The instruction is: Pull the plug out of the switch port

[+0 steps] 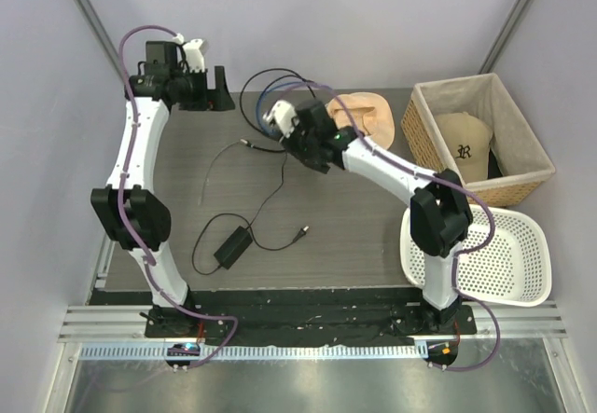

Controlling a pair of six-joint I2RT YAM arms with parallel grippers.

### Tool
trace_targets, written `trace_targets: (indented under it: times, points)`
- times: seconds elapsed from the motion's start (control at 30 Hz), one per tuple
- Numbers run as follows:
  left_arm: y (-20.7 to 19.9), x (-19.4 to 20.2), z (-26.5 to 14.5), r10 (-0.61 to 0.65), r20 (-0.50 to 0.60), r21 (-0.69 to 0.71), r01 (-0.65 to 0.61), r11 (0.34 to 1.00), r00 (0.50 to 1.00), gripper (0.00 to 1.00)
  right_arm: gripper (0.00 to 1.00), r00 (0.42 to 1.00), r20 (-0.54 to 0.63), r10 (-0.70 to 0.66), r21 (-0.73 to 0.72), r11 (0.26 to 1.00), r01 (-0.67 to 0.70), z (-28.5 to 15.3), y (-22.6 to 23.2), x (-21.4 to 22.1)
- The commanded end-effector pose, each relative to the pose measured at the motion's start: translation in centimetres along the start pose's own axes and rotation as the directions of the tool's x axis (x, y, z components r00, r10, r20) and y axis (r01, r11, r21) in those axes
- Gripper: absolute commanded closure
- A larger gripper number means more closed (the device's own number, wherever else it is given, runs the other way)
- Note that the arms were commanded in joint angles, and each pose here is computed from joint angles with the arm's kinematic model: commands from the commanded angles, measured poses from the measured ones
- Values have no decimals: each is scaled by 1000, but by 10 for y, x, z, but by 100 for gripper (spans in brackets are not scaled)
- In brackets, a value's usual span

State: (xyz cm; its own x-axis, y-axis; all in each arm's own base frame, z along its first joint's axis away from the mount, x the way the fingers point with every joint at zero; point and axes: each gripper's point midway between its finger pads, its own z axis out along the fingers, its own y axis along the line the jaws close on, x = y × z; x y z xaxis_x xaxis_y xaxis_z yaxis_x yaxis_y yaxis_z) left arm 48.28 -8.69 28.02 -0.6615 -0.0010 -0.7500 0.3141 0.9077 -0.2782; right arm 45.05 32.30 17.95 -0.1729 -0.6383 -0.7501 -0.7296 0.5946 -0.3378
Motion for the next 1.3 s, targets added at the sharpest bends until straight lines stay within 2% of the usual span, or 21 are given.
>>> trace_targets:
  times: [0.0, 0.07, 0.23, 0.3, 0.43, 0.57, 0.6, 0.63, 0.67, 0.73, 0.77, 0.8, 0.83, 0.87, 0.9, 0.93, 1.03, 1.13, 1.17, 1.23, 1.27]
  points:
    - [1, -12, -25, 35, 103, -34, -31, 999, 994, 4, 99, 971, 74, -226, 92, 971, 219, -40, 10, -25]
    - [4, -8, -26, -2, 104, -54, 7, 999, 995, 1, 99, 956, 64, -286, 75, 957, 281, -40, 28, -21]
    - [6, 29, -16, -126, -15, -54, 125, 991, 992, 1, 99, 944, 39, -329, -36, 943, 330, -36, 61, 6]
    - [2, 48, -8, -194, -61, -30, 193, 981, 979, 1, 99, 921, 30, -388, -92, 917, 389, -38, 70, 23]
    - [-12, 68, -1, -267, -89, 45, 271, 961, 960, 3, 99, 856, 179, -485, -199, 835, 514, -47, 87, 43]
    - [-30, 79, 5, -288, -139, 157, 308, 938, 947, 4, 99, 720, 333, -609, -107, 734, 670, -50, 81, 53]
    - [-36, 79, 4, -265, -142, 203, 290, 935, 954, 5, 99, 668, 345, -660, -92, 684, 723, -50, 78, 66]
    - [-62, 78, -5, -233, -174, 358, 282, 890, 957, 7, 99, 608, 390, -692, -54, 641, 765, -51, 78, 64]
    - [-73, 80, -7, -215, -190, 424, 278, 862, 958, 8, 98, 533, 450, -716, -35, 583, 812, -53, 87, 66]
    - [-96, 83, -16, -166, -220, 524, 260, 811, 961, 8, 98, 397, 469, -789, 1, 450, 893, -46, 95, 92]
    - [-101, 84, -17, -143, -220, 537, 242, 808, 965, 8, 97, 370, 477, -797, -14, 414, 910, -44, 98, 100]
    - [-108, 92, -16, -124, -249, 541, 244, 805, 960, 8, 94, 334, 496, -801, -28, 370, 929, -43, 102, 106]
    - [-107, 95, -12, -102, -245, 524, 221, 823, 964, 8, 91, 258, 503, -825, -36, 279, 960, -41, 104, 120]
    - [-108, 97, -10, -95, -252, 515, 216, 830, 963, 9, 81, 239, 515, -823, -50, 250, 967, -41, 110, 133]
    - [-110, 101, -7, -94, -269, 512, 225, 829, 958, 9, 77, 220, 528, -820, -51, 228, 972, -42, 113, 138]
    - [-110, 103, -5, -99, -278, 510, 233, 828, 956, 9, 75, 179, 542, -821, -70, 168, 983, -44, 118, 151]
    - [-113, 109, -1, -104, -309, 506, 256, 823, 945, 10, 69, 192, 538, -821, -121, 150, 981, -49, 120, 171]
    - [-118, 112, -1, -93, -322, 510, 256, 821, 942, 10, 50, 188, 514, -837, -130, 141, 981, -57, 116, 182]
    - [-120, 112, -3, -90, -325, 513, 256, 819, 941, 10, 41, 202, 505, -839, -138, 153, 979, -61, 112, 190]
    - [-129, 113, -4, -76, -339, 532, 258, 806, 938, 10, 35, 181, 495, -850, -91, 157, 983, -72, 103, 182]
    - [-134, 112, -8, -68, -351, 539, 261, 801, 934, 10, 16, 176, 495, -851, -81, 156, 984, -78, 102, 185]
